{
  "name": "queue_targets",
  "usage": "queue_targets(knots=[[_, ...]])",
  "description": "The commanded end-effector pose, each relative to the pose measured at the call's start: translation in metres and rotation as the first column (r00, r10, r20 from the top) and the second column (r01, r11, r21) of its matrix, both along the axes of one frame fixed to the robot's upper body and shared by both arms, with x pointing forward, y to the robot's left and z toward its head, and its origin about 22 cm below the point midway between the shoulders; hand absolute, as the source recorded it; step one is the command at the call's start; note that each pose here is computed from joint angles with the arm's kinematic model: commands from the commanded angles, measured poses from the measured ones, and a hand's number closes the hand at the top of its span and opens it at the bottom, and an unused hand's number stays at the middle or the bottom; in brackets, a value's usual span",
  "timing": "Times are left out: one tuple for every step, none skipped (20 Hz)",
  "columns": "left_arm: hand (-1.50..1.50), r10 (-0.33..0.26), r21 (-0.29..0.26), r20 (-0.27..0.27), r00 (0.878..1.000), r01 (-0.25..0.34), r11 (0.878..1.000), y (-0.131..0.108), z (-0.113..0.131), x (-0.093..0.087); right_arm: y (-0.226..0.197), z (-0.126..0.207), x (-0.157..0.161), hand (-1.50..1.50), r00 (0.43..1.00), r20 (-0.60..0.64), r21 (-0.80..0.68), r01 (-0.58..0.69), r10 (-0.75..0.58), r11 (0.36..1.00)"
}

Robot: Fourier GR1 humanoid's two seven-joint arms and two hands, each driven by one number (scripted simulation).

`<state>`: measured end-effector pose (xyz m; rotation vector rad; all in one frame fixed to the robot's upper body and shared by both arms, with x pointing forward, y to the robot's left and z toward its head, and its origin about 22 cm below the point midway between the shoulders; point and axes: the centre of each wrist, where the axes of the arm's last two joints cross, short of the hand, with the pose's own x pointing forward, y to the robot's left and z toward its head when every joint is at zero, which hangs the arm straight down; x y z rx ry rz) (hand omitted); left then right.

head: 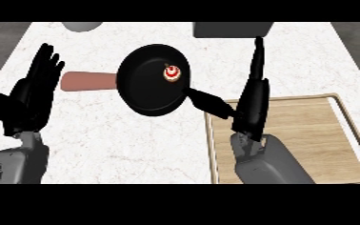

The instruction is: Pick the cupcake from the tray and place it in the pot

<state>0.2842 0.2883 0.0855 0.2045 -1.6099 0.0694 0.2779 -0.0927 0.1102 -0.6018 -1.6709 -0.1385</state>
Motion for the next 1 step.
queue_targets(knots=[[0.0,-0.002,-0.009,0.007,1.0,0.002,1.0,-0.0241,-0.0128,0.0051,-0.0035,-0.0135,-0.0121,-1.5,1.0,-0.009,-0.014,-0.011,0.011,1.0]])
